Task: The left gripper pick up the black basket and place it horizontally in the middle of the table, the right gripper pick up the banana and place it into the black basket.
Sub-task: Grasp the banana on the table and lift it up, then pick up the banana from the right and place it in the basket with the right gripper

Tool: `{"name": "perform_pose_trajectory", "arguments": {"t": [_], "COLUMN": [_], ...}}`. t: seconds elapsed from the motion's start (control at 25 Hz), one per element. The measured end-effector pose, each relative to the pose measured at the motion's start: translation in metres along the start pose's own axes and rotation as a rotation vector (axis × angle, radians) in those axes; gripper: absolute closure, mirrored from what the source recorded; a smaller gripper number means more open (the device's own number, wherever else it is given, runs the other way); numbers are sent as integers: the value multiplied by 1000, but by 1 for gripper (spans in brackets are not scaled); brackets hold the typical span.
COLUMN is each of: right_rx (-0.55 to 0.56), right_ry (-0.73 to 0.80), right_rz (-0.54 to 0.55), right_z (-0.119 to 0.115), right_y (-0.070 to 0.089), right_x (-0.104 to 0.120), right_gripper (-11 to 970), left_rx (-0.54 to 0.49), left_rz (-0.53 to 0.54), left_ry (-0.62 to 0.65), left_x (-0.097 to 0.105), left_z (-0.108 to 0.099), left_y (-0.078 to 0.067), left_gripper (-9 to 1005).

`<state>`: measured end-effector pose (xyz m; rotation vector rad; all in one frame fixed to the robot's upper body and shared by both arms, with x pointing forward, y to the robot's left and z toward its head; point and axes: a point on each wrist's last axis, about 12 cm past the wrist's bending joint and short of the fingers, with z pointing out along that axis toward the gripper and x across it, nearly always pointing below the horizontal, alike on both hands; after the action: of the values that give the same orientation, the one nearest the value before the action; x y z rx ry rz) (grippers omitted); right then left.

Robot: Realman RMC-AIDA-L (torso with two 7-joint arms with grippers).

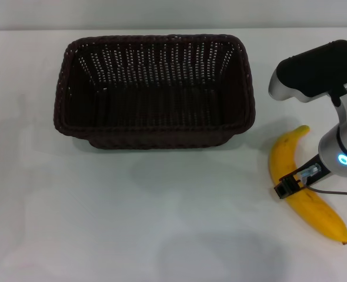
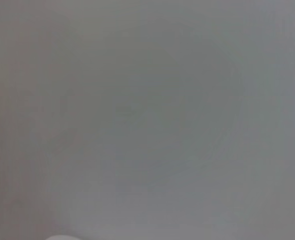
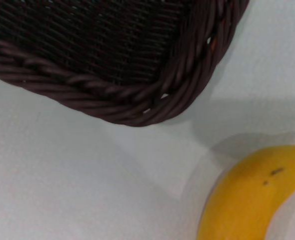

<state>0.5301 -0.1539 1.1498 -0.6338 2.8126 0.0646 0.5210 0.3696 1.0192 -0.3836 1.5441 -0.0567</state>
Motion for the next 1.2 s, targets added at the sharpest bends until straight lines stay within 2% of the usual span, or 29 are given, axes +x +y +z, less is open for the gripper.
{"name": "perform_pose_trajectory", "arguments": {"t": [0.08,0.4,0.68,0.84,0.88,0.92,1.04,1.2], "right_rx": [2,23,109,189,227,227,248,204], "right_ry": [0,-1,-61,-153,-217,-217,-377,-579], "right_rz": [-2,-16,3,1,-8,-8,-58,-177], "right_z": [0,-1,-19,-41,-53,-53,-73,-92], "right_y": [0,-4,-36,-57,-65,-65,-67,-51], "right_x": [0,0,-4,-16,-25,-25,-46,-72], "right_gripper": [486,485,486,485,485,485,486,486], "left_rx": [-2,-1,-2,0,0,1,2,2], "left_rz": [-1,-1,0,1,1,1,2,0], "left_ry": [0,-1,-2,-4,-4,-6,-8,-5], "left_x": [0,0,0,-1,-1,-2,-2,-1], "left_z": [0,0,0,1,1,1,2,1], "left_y": [0,0,0,0,0,0,0,-1], "left_gripper": [212,212,213,213,213,213,213,213]}}
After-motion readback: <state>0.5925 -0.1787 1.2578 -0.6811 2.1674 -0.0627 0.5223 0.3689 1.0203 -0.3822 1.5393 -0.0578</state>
